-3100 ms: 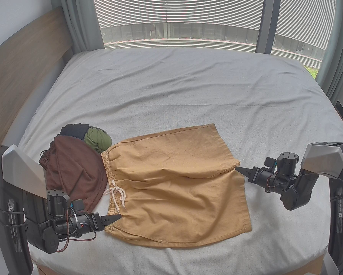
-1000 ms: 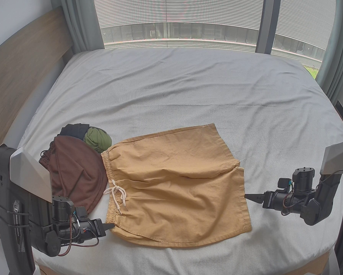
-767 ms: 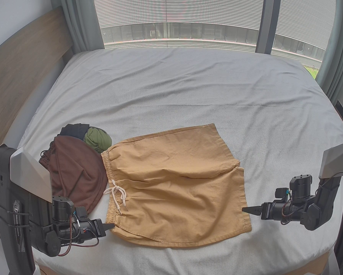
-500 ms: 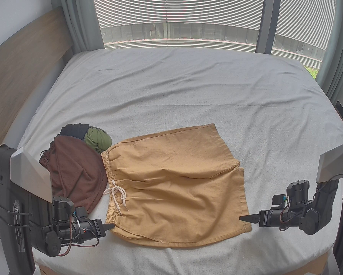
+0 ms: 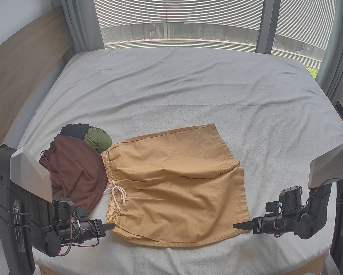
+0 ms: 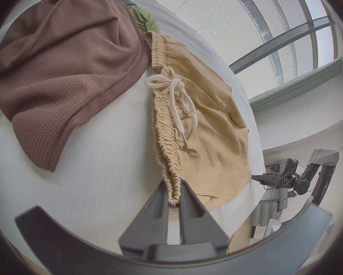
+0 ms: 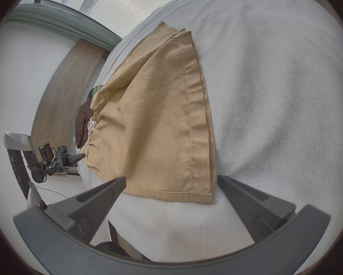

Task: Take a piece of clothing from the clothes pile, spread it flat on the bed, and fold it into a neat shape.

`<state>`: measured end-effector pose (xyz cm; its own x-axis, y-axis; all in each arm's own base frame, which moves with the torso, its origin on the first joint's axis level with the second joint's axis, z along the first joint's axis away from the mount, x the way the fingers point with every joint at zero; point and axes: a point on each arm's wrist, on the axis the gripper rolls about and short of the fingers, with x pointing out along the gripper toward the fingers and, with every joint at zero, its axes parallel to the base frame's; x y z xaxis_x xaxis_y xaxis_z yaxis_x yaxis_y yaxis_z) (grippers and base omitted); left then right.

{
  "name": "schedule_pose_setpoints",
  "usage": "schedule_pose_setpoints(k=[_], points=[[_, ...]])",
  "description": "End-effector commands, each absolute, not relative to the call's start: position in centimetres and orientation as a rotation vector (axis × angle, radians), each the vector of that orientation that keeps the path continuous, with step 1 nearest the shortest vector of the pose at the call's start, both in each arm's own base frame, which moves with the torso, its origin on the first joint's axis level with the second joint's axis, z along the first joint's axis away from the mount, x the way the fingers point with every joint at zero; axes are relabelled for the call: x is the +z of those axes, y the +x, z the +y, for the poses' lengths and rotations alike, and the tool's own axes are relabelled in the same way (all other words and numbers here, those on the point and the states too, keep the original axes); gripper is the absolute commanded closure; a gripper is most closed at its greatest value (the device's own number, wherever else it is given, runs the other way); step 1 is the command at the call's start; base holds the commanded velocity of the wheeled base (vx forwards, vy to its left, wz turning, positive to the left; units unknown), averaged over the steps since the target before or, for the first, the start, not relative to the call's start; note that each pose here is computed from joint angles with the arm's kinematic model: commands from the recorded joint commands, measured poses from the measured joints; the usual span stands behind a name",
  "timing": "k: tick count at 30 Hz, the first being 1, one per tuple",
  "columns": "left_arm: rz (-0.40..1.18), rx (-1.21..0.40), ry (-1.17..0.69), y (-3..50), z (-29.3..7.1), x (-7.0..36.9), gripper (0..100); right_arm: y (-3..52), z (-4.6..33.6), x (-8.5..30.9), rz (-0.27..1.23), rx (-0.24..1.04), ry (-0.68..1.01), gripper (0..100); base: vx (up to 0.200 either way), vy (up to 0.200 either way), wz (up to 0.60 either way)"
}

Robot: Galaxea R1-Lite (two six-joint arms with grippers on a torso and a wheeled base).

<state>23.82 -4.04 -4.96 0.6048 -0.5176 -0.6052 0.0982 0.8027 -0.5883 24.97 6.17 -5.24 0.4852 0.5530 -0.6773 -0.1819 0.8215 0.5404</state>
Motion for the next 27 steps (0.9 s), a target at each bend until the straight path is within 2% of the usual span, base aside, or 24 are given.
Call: schedule_pose_setpoints(k=[1,8,9,27], points=[[0.857,-0.375,-0.542,23.8,-4.04,-5.04,100,24.81,6.64,-5.37,0.982,0.473,0.434,0,0.0,0.0,0.0],[0.857,-0.375,-0.542,23.8,-4.04,-5.04,100,25.03,6.65,-5.32,0.977,0.468,0.448,0,0.0,0.0,0.0],[0.857,-0.375,-0.542,23.8,-4.04,-5.04,100,25.04,6.65,-5.31,0.975,0.468,0.448,100,0.0,0.0,0.0],[0.862,-0.376,-0.54,23.77,-4.07,-5.15,100,25.16,6.46,-5.29,0.968,0.459,0.45,100,0.0,0.0,0.0]])
